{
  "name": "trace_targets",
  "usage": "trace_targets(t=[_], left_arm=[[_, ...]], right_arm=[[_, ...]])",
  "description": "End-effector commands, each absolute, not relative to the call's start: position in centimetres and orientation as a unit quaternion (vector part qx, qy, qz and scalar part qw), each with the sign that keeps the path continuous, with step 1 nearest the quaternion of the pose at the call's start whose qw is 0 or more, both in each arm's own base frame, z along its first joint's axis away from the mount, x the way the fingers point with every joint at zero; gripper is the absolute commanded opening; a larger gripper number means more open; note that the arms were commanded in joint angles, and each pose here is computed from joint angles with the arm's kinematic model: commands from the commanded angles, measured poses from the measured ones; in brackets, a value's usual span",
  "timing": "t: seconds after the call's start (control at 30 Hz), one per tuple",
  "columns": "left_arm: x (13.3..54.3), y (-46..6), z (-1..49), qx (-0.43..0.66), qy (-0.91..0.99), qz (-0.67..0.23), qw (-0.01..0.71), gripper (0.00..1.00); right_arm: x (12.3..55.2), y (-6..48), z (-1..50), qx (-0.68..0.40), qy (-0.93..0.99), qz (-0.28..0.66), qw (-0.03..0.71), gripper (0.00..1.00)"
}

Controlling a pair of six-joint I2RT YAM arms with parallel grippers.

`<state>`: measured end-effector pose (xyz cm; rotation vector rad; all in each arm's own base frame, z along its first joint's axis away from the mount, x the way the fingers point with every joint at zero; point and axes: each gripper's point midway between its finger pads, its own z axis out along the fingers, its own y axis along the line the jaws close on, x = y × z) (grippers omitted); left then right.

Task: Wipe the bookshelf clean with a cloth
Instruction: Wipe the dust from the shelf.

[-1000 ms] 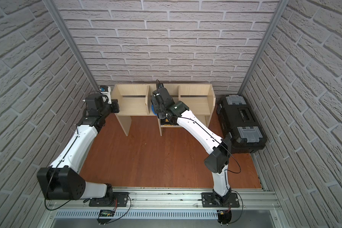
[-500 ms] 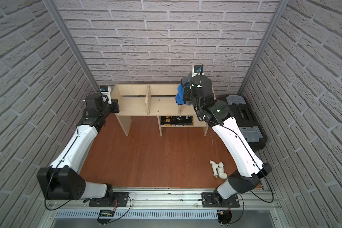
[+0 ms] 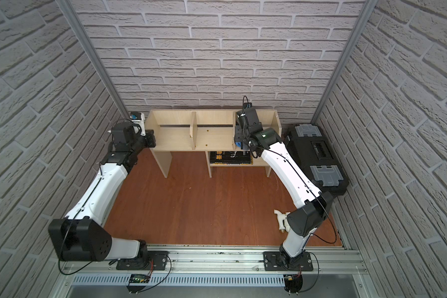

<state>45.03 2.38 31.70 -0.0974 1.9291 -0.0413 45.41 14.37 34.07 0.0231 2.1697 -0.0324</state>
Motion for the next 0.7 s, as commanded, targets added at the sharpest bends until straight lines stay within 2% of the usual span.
trace_targets(t=[0.0, 0.33, 0.67], left_arm=[[44.6, 1.6, 30.9, -0.052, 0.825, -0.062, 0.559, 0.00], [44.7, 1.7, 30.9, -0.056, 0.825, -0.066, 0.558, 0.00], [44.9, 1.7, 30.5, -0.056, 0.828, -0.069, 0.554, 0.00]], right_arm=[[45.8, 14.3, 34.2, 0.022, 0.879, -0.011, 0.475, 0.02], [45.3, 7.2, 31.7, 0.070, 0.890, -0.055, 0.447, 0.03], [48.0, 11.3, 29.9, 0.036, 0.901, 0.013, 0.432, 0.02]])
